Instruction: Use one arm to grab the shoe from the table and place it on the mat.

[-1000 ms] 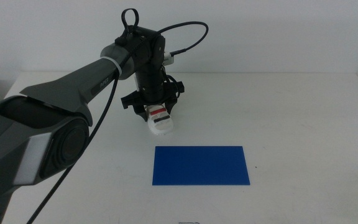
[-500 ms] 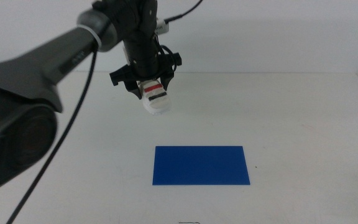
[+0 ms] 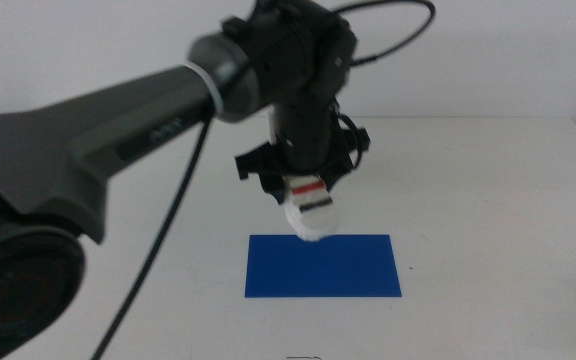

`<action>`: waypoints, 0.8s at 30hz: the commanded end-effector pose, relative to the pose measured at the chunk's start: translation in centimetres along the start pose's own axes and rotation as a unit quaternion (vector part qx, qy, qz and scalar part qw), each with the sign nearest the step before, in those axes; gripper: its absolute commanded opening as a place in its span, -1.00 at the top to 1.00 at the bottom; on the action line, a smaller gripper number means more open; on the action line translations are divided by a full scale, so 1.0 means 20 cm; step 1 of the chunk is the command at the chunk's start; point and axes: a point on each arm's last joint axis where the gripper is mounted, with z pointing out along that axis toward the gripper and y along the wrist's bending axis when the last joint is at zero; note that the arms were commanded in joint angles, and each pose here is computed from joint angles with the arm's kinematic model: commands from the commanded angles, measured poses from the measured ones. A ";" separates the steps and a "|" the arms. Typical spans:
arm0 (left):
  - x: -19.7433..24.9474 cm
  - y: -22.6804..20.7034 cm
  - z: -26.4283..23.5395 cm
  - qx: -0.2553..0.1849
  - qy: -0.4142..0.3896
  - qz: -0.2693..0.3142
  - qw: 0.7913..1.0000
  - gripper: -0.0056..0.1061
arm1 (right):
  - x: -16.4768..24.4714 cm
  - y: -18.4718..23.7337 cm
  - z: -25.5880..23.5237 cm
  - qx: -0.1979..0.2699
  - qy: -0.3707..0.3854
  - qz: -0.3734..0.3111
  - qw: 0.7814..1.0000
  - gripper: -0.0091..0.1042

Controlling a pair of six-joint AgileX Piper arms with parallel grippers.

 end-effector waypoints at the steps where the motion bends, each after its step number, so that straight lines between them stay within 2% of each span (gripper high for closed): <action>1: 0.02 -0.01 -0.12 0.015 -0.012 0.005 1.000 0.93 | -0.07 0.00 -0.02 0.004 -0.057 -0.007 0.998 -0.82; 8: 0.07 -0.07 -0.08 0.019 -0.003 0.035 0.999 0.93 | -0.07 0.00 -0.02 0.004 -0.057 -0.007 0.998 -0.82; 13: 0.10 -0.07 -0.09 0.007 0.009 0.065 0.998 0.93 | -0.07 0.00 -0.02 0.004 -0.057 -0.007 0.998 -0.82; 19: 0.12 -0.09 -0.09 0.036 0.022 0.213 0.976 0.93 | -0.07 0.00 -0.02 0.004 -0.057 -0.007 0.998 -0.82; 22: 0.13 -0.11 -0.09 0.060 0.030 0.320 0.945 0.93 | -0.07 0.00 -0.02 0.004 -0.057 -0.007 0.998 -0.82; 24: 0.15 -0.11 -0.09 0.070 0.036 0.408 0.910 0.93 | -0.07 0.00 -0.02 0.004 -0.057 -0.007 0.998 -0.82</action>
